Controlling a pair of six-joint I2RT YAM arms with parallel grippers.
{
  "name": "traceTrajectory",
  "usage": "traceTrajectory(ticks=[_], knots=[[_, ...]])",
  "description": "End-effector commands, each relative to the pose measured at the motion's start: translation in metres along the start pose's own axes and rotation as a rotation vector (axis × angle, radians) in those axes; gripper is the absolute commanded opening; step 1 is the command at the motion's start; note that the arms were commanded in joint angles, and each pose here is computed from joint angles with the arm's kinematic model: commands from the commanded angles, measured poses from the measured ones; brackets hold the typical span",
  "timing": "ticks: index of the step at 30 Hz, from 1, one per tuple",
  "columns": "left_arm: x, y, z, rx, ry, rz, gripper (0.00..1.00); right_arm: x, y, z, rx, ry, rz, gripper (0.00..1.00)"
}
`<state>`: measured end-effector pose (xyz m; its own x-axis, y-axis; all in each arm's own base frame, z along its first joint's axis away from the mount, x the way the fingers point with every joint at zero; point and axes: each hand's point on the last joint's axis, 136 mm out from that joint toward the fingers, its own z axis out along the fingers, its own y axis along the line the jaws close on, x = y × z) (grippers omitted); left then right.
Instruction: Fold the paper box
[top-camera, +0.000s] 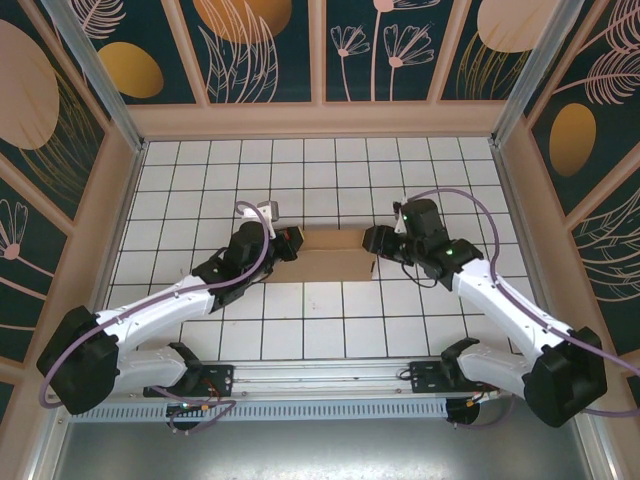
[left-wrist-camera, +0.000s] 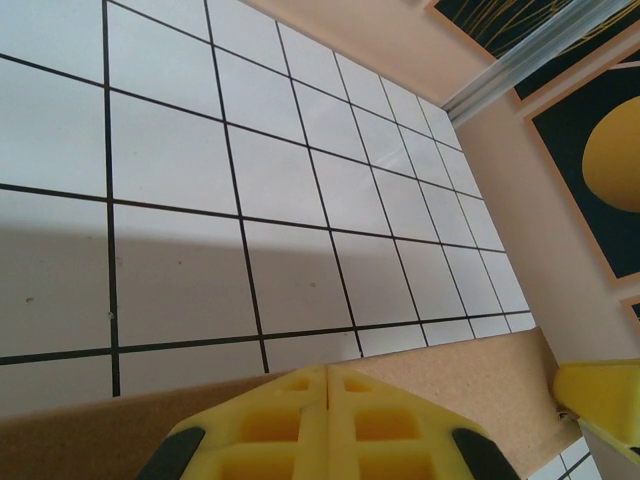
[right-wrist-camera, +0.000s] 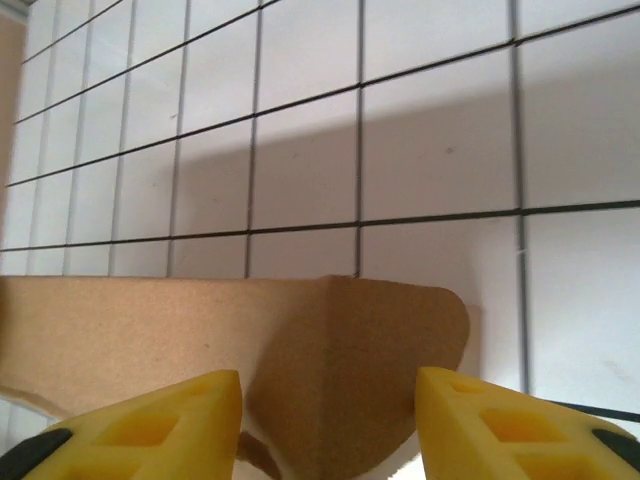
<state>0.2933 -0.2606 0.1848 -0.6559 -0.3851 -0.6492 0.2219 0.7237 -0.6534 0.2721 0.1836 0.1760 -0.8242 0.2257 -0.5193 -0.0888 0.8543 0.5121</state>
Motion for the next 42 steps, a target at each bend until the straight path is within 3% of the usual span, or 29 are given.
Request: traceTrajectory(ticks=[1, 5, 10, 15, 18, 36, 42], knots=[[0.039, 0.030, 0.001, -0.085, 0.133, -0.006, 0.00, -0.032, -0.007, -0.038, 0.129, -0.141, -0.106, 0.51], [0.038, 0.029, 0.000, -0.085, 0.131, -0.005, 0.00, -0.042, 0.017, -0.041, 0.123, -0.177, -0.246, 0.58], [0.038, 0.028, -0.001, -0.084, 0.132, -0.003, 0.00, -0.037, 0.045, -0.017, 0.220, -0.215, -0.407, 0.70], [0.039, 0.030, -0.003, -0.087, 0.134, -0.006, 0.00, -0.035, 0.059, 0.009, 0.272, -0.260, -0.447, 0.78], [0.040, 0.030, -0.003, -0.088, 0.140, -0.006, 0.00, -0.030, 0.070, 0.016, 0.226, -0.287, -0.459, 0.80], [0.026, 0.018, -0.009, -0.078, 0.119, -0.009, 0.00, 0.034, 0.021, 0.048, 0.372, -0.172, -0.560, 0.79], [-0.011, -0.012, -0.032, -0.042, 0.055, 0.024, 0.26, 0.037, 0.010, 0.045, 0.395, -0.177, -0.542, 0.79]])
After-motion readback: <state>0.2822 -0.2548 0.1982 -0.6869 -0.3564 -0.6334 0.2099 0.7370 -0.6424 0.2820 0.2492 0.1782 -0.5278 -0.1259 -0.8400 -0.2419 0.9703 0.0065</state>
